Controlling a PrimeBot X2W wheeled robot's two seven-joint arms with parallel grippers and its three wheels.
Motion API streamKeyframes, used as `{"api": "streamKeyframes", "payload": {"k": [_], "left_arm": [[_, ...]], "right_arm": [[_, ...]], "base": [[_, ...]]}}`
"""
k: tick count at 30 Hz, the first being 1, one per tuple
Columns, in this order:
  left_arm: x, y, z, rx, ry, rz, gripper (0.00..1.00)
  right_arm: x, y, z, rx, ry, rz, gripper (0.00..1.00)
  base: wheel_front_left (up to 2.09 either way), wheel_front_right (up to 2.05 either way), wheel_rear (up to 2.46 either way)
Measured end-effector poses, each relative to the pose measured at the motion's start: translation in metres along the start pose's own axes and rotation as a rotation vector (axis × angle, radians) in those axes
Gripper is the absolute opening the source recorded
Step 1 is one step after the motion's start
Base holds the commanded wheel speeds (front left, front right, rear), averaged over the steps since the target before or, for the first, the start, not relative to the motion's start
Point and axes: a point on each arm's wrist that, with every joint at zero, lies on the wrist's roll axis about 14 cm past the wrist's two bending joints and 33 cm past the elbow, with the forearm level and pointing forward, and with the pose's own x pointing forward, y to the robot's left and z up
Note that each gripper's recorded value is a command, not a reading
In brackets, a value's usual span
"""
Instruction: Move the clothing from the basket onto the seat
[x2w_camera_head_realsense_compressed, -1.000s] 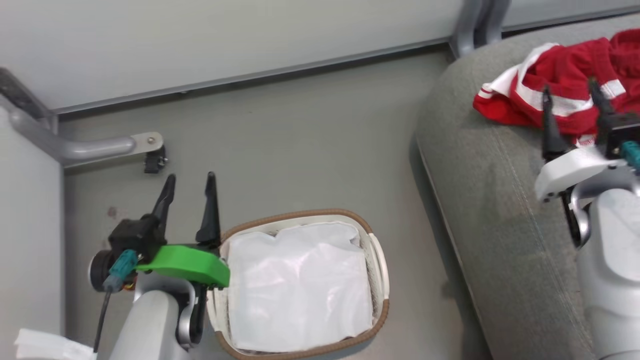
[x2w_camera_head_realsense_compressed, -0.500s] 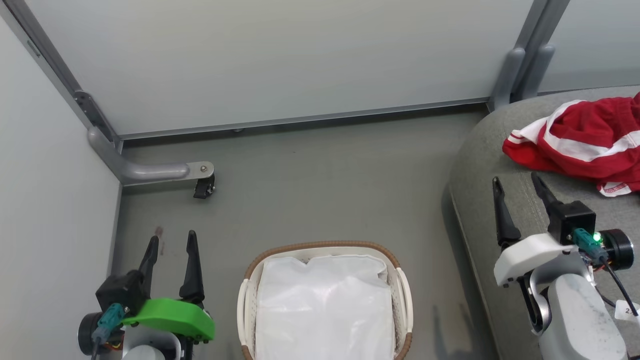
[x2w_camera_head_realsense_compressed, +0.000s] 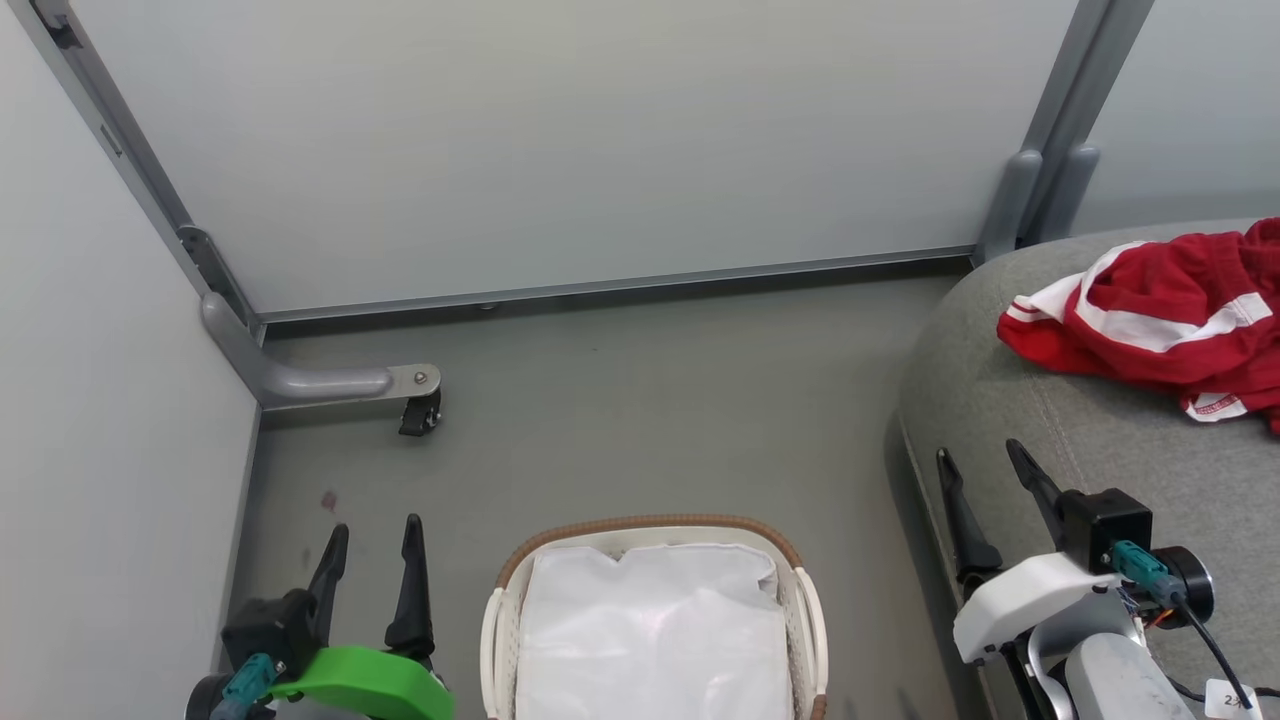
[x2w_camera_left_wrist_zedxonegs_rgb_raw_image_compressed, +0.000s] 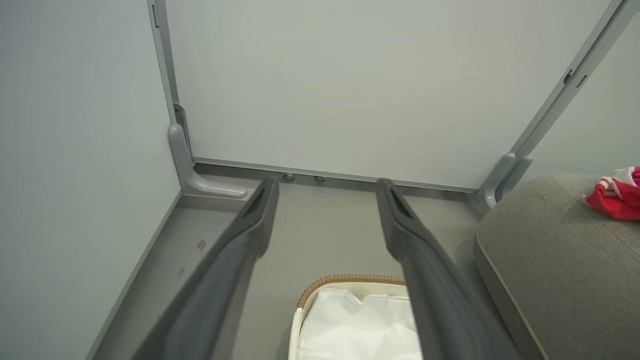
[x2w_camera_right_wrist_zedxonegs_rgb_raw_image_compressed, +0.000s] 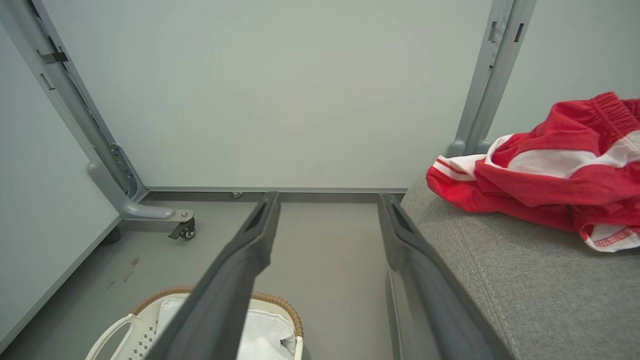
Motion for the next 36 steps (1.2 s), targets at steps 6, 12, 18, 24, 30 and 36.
{"api": "streamKeyframes", "payload": {"k": [6,12,18,24,30,36], "left_arm": [[-0.001,-0.002,-0.001,-0.005,0.001,-0.001,1.0],[-0.003,-0.001,-0.001,-0.004,0.001,0.002,1.0],[-0.006,0.0,-0.008,-0.012,0.021,0.007,0.0],[-0.011,0.005,-0.02,-0.058,0.067,0.035,0.0],[-0.01,0.013,-0.018,-0.159,0.067,0.073,0.0],[-0.008,0.017,-0.014,-0.25,0.06,0.095,0.0]], "right_arm": [[-0.002,-0.002,0.002,0.004,-0.005,-0.007,1.0],[-0.003,-0.002,0.002,0.005,-0.005,-0.008,1.0],[-0.005,0.002,-0.006,0.013,0.018,-0.002,0.0],[-0.015,-0.003,-0.027,0.072,0.088,-0.032,0.0],[-0.014,-0.01,-0.024,0.187,0.084,-0.072,0.0],[-0.014,-0.014,-0.02,0.294,0.071,-0.099,0.0]], "base": [[0.0,0.0,0.0],[0.0,0.0,0.0],[0.0,0.0,0.0],[0.0,0.0,0.0],[0.0,0.0,0.0],[0.0,0.0,0.0]]}}
